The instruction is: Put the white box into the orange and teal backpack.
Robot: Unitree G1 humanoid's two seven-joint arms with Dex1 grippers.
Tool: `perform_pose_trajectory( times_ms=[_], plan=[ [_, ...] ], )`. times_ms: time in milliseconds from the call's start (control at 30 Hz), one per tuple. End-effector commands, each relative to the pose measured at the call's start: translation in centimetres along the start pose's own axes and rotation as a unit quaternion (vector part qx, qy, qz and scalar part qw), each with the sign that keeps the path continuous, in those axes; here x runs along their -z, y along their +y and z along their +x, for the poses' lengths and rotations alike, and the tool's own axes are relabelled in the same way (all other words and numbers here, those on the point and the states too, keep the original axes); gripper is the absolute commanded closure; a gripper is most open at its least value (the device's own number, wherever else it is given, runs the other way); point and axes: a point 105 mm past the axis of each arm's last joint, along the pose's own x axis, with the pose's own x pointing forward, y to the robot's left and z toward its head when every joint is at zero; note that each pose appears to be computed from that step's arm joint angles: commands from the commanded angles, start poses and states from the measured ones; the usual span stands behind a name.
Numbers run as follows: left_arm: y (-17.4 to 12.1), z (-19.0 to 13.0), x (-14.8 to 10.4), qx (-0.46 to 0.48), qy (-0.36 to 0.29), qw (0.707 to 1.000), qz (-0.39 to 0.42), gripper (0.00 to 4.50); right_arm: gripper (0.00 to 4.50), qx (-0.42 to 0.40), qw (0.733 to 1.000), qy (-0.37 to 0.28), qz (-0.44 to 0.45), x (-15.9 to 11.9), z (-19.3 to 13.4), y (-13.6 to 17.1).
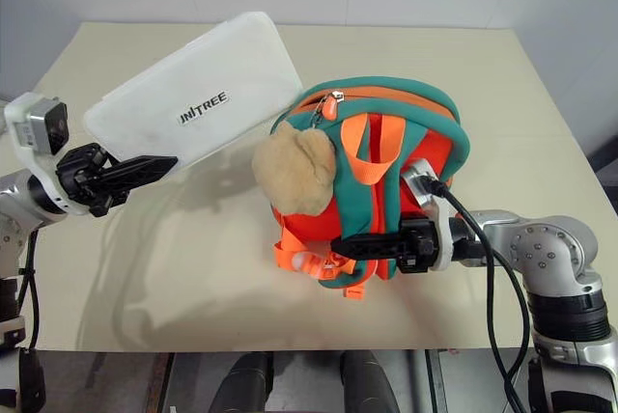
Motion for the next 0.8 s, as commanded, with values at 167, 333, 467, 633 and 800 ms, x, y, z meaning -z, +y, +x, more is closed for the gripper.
perform_pose_trajectory(
  times_ms=[167, 333, 467, 633, 800],
  plan=[
    [-1.7, 0.4, -2.7, 0.026, -0.042, 0.998, 0.036, 3.05, 4.36, -0.023, 1.000, -0.008, -0.019, -0.7, 0.4, 0.8],
    [-2.3, 0.8, -2.7, 0.041, -0.049, 0.998, 0.027, 3.05, 4.36, -0.027, 0.999, -0.008, -0.019, -0.7, 0.7, 0.7],
    [-2.8, 1.4, -2.7, 0.055, -0.051, 0.997, 0.022, 3.05, 4.36, -0.028, 0.999, -0.008, -0.019, -0.7, 0.8, 0.6],
    [-2.1, 1.5, -0.7, 0.047, 0.016, 0.998, 0.029, 3.05, 4.36, -0.031, 0.999, -0.010, -0.019, -0.7, 0.9, 0.6],
    [0.2, 1.2, -0.8, 0.011, 0.048, 0.995, 0.090, 3.05, 4.36, -0.032, 0.999, -0.012, -0.020, -0.7, 1.0, 0.6]
  ],
)
